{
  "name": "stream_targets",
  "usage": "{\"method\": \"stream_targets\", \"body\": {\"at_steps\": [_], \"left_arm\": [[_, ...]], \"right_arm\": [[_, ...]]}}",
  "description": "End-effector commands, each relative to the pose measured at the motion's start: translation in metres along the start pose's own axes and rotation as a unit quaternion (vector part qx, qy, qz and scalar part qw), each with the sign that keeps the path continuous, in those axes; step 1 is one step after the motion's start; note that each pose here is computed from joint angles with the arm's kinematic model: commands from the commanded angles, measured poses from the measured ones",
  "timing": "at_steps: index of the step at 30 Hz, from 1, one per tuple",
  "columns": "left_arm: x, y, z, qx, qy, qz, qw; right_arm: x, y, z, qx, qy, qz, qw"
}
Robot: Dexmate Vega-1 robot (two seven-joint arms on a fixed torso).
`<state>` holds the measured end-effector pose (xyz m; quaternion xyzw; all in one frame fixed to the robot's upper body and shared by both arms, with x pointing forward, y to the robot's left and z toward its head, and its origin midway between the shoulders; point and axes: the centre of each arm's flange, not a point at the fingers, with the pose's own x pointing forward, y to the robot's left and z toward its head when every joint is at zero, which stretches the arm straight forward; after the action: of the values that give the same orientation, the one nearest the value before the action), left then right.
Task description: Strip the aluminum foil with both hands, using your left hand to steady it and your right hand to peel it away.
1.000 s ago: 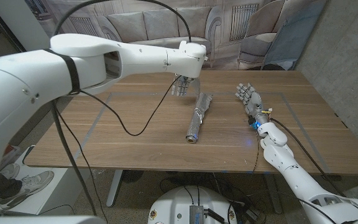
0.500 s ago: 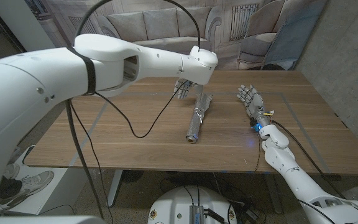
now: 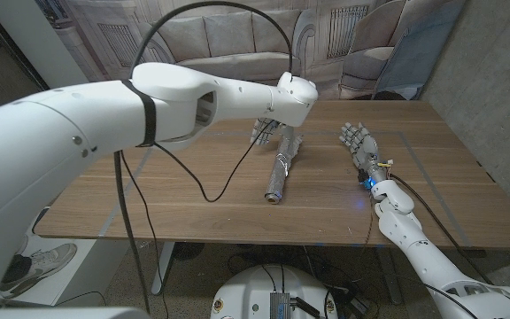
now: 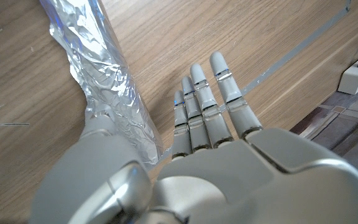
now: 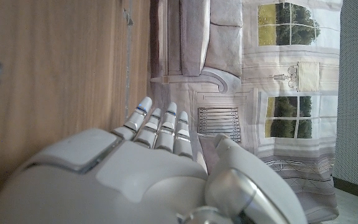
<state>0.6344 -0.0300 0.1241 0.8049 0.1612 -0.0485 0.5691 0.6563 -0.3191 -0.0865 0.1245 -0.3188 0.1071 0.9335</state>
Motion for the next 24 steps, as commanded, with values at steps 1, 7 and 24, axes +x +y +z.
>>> {"method": "stream_targets", "body": {"at_steps": [1,7,24], "left_arm": [[0.015,-0.008,0.014,-0.002,0.01,-0.011,1.0],[0.02,-0.009,0.018,0.006,0.015,-0.014,1.0],[0.018,-0.012,0.032,-0.006,-0.007,0.016,1.0]], "right_arm": [[-0.003,-0.006,0.001,0.002,-0.002,-0.001,1.0],[-0.003,-0.007,0.001,0.003,-0.002,-0.001,1.0],[-0.008,-0.009,-0.002,0.008,-0.005,-0.003,0.9999]]}}
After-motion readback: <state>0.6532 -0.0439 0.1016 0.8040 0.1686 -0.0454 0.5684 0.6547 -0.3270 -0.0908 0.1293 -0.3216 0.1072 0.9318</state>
